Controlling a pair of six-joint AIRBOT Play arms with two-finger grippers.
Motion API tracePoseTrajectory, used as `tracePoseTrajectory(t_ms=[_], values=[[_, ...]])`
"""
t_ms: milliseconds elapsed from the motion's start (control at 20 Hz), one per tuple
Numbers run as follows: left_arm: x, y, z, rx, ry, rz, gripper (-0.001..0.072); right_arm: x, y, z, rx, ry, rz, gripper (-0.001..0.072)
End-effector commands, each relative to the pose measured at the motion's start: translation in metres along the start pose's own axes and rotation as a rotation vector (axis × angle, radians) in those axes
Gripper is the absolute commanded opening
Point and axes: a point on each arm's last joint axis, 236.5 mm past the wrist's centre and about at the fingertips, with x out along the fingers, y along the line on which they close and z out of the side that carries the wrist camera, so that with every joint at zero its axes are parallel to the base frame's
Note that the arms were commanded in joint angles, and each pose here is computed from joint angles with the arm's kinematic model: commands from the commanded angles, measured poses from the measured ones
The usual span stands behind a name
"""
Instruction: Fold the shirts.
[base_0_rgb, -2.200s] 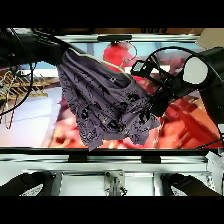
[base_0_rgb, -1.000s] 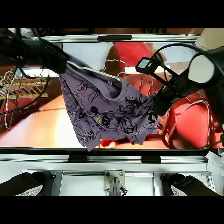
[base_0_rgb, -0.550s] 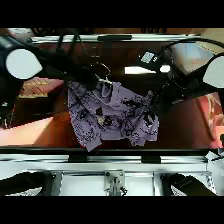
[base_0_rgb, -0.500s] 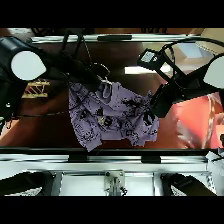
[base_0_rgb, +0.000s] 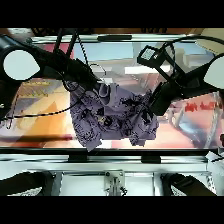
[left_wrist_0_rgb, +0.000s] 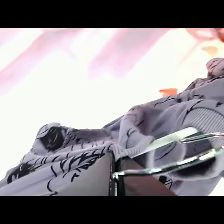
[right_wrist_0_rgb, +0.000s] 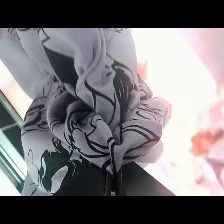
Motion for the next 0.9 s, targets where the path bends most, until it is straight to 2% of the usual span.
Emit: tracePoseTrajectory(t_ms=[0,150,250,300,350,400,650,850], values=[[0.008,-0.003,0.007,-0.006,-0.024,-0.015,0.0131,-0.001,0.001,0.008,0.0,-0.036,0.005,0.0072],[0.018,-0.001,0.002,-0.01,0.0,-0.015,0.0348,-0.001,0.011,0.004,0.003,-0.019,0.046,0.0072],[0.02,-0.002,0.002,-0.01,0.002,-0.017,0.0362,-0.001,0.012,0.002,0.008,-0.01,0.052,0.0072],[0.023,-0.004,0.001,-0.012,0.009,-0.023,0.044,-0.001,0.014,0.003,0.008,-0.014,0.061,0.0072],[0.027,-0.005,-0.001,-0.015,0.021,-0.029,0.0585,-0.001,0.017,0.005,0.007,-0.022,0.073,0.0072],[0.031,-0.004,-0.006,-0.023,0.04,-0.027,0.0611,-0.001,0.02,0.006,0.006,-0.027,0.083,0.0072],[0.02,0.044,-0.014,-0.173,0.052,0.087,0.0612,0.001,0.022,0.007,0.01,-0.025,0.096,0.0072],[-0.044,0.114,-0.019,-0.337,-0.039,0.215,0.0612,0.014,0.022,0.008,0.017,-0.003,0.127,0.0072]])
